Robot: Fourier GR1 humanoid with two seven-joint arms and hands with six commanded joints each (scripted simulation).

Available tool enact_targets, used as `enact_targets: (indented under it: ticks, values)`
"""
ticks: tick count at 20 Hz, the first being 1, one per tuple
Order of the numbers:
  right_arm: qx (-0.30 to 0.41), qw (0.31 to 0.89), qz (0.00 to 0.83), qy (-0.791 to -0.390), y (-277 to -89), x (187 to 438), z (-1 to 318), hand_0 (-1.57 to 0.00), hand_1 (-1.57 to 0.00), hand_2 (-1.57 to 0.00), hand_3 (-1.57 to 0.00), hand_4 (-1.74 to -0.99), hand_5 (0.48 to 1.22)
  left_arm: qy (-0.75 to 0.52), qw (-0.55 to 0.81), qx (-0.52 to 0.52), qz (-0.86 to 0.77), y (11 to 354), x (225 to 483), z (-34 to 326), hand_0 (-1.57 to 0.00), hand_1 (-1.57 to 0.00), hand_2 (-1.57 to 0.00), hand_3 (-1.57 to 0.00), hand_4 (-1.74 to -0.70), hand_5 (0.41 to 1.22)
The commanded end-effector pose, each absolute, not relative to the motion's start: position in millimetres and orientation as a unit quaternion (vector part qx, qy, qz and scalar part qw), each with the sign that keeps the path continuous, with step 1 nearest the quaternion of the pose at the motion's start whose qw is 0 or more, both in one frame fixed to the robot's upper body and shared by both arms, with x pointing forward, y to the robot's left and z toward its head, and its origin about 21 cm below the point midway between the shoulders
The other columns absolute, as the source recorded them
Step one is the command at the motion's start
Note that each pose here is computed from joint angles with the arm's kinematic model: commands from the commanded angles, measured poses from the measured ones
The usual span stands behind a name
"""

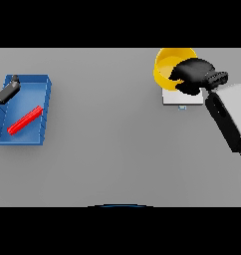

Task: Pick up the red beaker and tilt it to pour out 1 green nut into yellow bowl. Pick up the yellow bowl and place it on the metallic measuring scale.

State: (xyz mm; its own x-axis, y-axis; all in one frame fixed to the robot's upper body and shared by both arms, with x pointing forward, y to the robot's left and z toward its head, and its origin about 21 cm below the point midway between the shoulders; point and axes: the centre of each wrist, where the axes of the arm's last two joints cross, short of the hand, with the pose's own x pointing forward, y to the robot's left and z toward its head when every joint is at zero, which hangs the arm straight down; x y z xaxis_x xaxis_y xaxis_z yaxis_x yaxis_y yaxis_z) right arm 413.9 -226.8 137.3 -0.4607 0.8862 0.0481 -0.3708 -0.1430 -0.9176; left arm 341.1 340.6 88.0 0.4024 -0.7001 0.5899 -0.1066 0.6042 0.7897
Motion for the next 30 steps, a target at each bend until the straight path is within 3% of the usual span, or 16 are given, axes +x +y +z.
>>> enact_targets:
  ticks: [1,6,9,13,17,19,21,22,24,26,30]
  values:
    - [-0.27,0.452,0.704,-0.477,-235.3,416.9,134.9,-1.57,-1.57,-1.51,-1.17,-1.741,1.221,-0.505,0.738,0.398,-0.204,341.5,339.7,86.3,0.0,0.0,0.0,0.0,-0.73,0.696]
    - [-0.296,0.479,0.687,-0.459,-259.5,427.7,107.8,-1.57,-1.57,-1.44,-1.28,-1.741,1.221,-0.5,0.739,0.401,-0.204,341.3,337.8,86.4,0.0,0.0,0.0,0.0,-0.72,0.682]
    - [-0.288,0.493,0.682,-0.458,-264.9,431.4,97.8,-1.57,-1.57,-1.4,-1.36,-1.741,1.221,-0.5,0.74,0.401,-0.204,341.4,336.3,84.2,0.0,0.0,0.0,0.0,-0.72,0.681]
    - [-0.281,0.501,0.678,-0.458,-266.9,431.8,83.3,-1.57,-1.57,-1.36,-1.34,-1.741,1.221,-0.502,0.739,0.403,-0.201,340.7,341.6,89.3,0.0,0.0,0.0,0.0,-0.73,0.675]
    - [-0.274,0.506,0.672,-0.467,-268.5,433.6,80.3,-1.5,-1.57,-1.33,-1.46,-1.741,1.221,-0.499,0.739,0.403,-0.204,343.8,341.5,83.3,0.0,0.0,0.0,0.0,-0.72,0.669]
    - [-0.275,0.51,0.672,-0.461,-267.3,434.0,79.6,-1.45,-1.5,-1.38,-1.39,-1.734,1.221,-0.502,0.737,0.403,-0.208,343.1,340.2,85.5,0.0,0.0,0.0,0.0,-0.72,0.667]
    - [-0.266,0.512,0.672,-0.464,-269.3,433.6,79.0,-1.49,-1.48,-1.45,-1.1,-1.737,1.221,-0.504,0.735,0.404,-0.208,339.5,343.9,86.3,0.0,0.0,0.0,0.0,-0.72,0.671]
    - [-0.268,0.515,0.671,-0.462,-268.7,433.7,79.4,-1.44,-1.34,-1.29,-0.99,-1.688,1.221,-0.503,0.735,0.404,-0.209,340.7,342.1,85.0,0.0,0.0,0.0,0.0,-0.72,0.671]
    - [-0.266,0.513,0.676,-0.459,-264.0,433.5,78.4,-0.99,-0.88,-0.92,-0.8,-1.629,1.08,-0.501,0.737,0.401,-0.211,337.2,342.6,85.8,0.0,0.0,0.0,0.0,-0.72,0.668]
    - [-0.27,0.507,0.687,-0.445,-265.5,434.0,79.7,-0.63,-0.56,-0.66,-0.66,-1.593,0.987,-0.503,0.737,0.4,-0.208,340.0,341.5,84.0,0.0,0.0,0.0,0.0,-0.72,0.666]
    - [-0.265,0.485,0.703,-0.447,-263.9,435.8,80.9,-0.26,-0.23,-0.3,-0.46,-1.554,0.891,-0.498,0.741,0.402,-0.204,337.8,343.4,82.5,0.0,0.0,0.0,0.0,-0.72,0.663]
